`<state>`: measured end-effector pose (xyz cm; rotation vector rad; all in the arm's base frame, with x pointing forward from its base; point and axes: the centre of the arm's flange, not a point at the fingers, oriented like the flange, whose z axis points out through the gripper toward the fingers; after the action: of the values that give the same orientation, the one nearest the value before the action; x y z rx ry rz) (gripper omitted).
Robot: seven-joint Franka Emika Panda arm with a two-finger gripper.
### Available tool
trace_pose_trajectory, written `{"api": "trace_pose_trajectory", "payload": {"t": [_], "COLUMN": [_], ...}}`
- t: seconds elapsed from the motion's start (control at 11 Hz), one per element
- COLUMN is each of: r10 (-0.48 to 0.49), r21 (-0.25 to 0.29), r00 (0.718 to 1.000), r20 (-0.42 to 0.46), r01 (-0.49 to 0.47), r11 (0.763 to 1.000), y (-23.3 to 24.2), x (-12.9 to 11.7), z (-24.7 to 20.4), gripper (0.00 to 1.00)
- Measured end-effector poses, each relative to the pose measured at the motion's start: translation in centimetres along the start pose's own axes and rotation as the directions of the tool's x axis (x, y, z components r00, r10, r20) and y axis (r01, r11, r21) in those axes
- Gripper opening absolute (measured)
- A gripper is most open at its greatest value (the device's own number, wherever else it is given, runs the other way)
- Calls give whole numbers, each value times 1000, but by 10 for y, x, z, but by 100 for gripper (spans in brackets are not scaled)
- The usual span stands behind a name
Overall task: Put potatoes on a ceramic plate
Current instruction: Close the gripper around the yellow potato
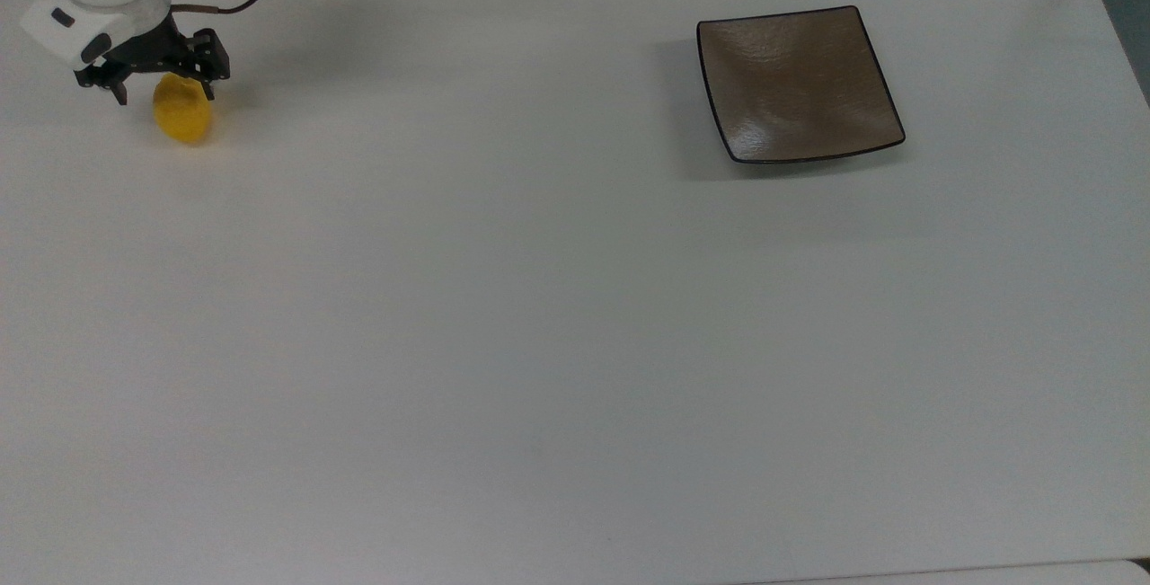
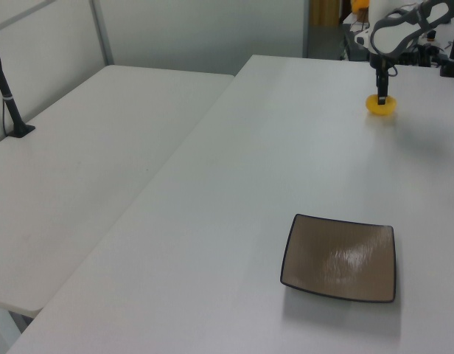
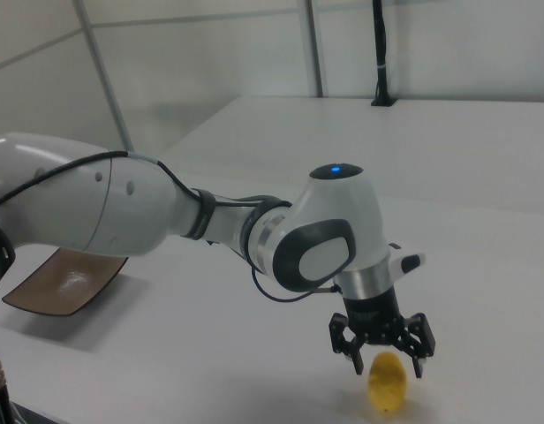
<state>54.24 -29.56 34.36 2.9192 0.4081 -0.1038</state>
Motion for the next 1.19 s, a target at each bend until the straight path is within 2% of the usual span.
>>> {"api": "trace_pose_trajectory", "payload": {"t": [0.64,0.73,0.91,1.19], "r10": [-8,-9,-10,-9], "r21": [15,16,15,14], "r00": [1000,1000,1000,1000], "r20": [27,28,27,26], "r01": [8,9,9,9], "r11": [1000,1000,1000,1000], "y": [-6,-6,-6,-6], "x": [0,0,0,0], "z": [25,25,25,24], "gripper": [98,90,60,60]}}
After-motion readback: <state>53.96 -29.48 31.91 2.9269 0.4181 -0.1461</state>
